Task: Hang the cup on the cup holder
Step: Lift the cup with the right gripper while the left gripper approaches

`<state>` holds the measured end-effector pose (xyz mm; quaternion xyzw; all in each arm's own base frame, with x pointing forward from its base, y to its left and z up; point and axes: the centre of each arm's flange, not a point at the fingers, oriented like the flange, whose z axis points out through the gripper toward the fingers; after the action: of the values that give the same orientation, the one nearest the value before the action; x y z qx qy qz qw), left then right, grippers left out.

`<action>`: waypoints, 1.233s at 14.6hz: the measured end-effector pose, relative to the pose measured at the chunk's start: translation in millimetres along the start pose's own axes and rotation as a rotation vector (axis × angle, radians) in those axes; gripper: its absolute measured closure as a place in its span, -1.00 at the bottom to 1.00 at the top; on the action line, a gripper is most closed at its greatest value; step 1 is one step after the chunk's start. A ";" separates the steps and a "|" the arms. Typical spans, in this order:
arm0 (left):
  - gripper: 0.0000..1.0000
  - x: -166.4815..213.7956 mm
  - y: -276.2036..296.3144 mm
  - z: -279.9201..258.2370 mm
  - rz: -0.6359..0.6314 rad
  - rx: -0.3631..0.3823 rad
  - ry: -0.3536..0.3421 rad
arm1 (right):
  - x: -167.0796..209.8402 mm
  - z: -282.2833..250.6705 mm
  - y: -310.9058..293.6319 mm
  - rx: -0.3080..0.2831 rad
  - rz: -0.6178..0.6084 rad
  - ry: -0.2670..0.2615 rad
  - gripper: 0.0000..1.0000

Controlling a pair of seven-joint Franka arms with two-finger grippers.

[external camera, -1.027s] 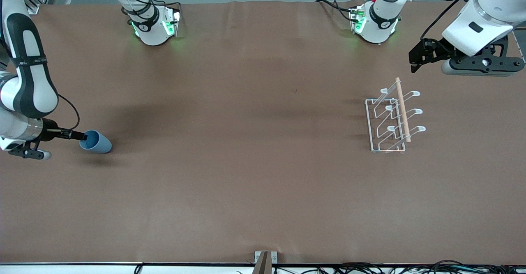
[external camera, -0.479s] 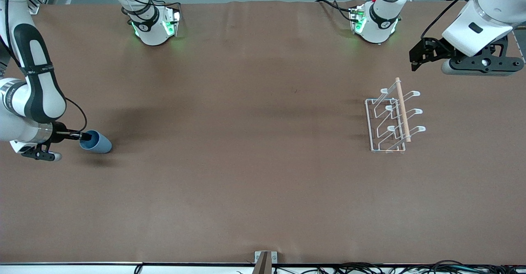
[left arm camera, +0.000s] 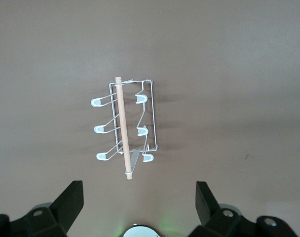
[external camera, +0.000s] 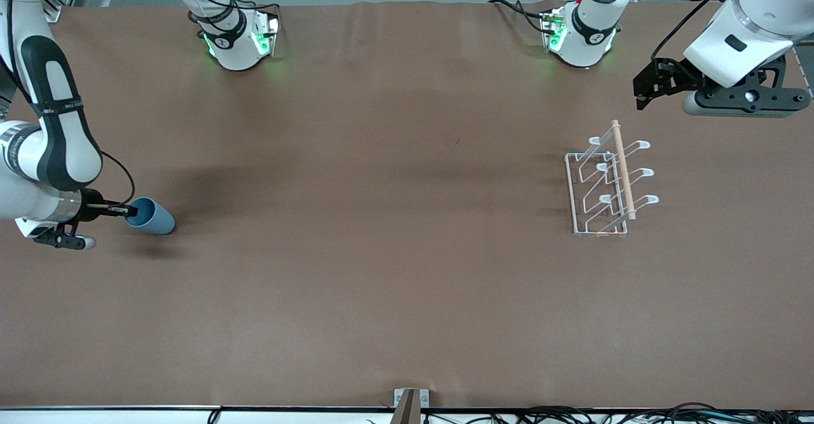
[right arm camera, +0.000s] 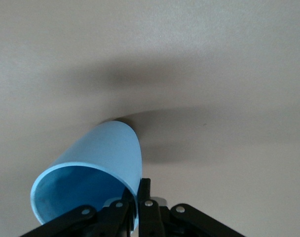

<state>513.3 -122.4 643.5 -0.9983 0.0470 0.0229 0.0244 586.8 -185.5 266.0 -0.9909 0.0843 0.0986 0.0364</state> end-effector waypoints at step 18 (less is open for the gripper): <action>-1.00 -24.5 148.6 20.8 0.284 0.017 -0.029 | -145.2 -271.2 -272.3 0.706 -0.337 -0.028 0.90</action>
<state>473.9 -266.8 617.1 -0.9810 0.1877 0.0400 0.0299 545.3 81.4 575.6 -0.9159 -0.0516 0.0696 0.3921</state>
